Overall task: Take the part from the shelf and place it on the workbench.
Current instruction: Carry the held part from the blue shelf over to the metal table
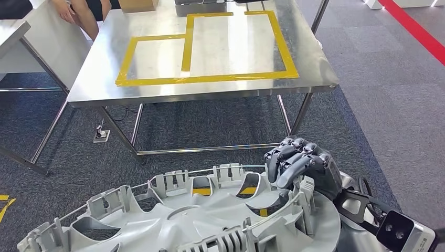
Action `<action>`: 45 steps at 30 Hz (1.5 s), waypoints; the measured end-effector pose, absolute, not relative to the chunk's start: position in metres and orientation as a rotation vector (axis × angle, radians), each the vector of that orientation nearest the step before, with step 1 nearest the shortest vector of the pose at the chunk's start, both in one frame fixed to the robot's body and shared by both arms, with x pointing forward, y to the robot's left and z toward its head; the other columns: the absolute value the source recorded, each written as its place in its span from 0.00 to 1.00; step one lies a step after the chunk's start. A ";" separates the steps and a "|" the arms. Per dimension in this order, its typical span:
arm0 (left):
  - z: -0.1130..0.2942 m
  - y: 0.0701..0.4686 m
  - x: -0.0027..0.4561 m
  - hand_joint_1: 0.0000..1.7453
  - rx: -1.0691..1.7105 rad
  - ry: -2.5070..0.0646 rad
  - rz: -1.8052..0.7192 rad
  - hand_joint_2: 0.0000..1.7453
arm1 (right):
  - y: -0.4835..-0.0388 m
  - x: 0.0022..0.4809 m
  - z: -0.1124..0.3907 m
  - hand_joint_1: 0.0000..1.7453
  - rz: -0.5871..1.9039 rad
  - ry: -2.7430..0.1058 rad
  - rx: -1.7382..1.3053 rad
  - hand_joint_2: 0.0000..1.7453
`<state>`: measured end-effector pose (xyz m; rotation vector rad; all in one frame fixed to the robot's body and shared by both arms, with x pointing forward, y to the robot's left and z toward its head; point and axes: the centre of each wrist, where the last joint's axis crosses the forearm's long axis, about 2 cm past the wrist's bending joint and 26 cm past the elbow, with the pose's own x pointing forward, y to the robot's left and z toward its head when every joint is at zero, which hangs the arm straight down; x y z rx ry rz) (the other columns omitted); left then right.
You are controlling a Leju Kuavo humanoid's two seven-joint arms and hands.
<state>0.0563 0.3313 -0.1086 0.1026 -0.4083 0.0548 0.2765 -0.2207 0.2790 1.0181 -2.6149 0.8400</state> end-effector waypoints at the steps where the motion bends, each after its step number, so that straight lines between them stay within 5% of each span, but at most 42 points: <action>1: -0.109 0.331 0.056 0.00 0.102 -0.408 0.055 1.00 | -0.221 0.276 0.279 1.00 0.839 -2.614 1.018 1.00; 45: -0.108 0.330 0.059 0.00 0.101 -0.412 0.052 1.00 | -0.216 0.271 0.283 1.00 0.842 -2.649 0.992 1.00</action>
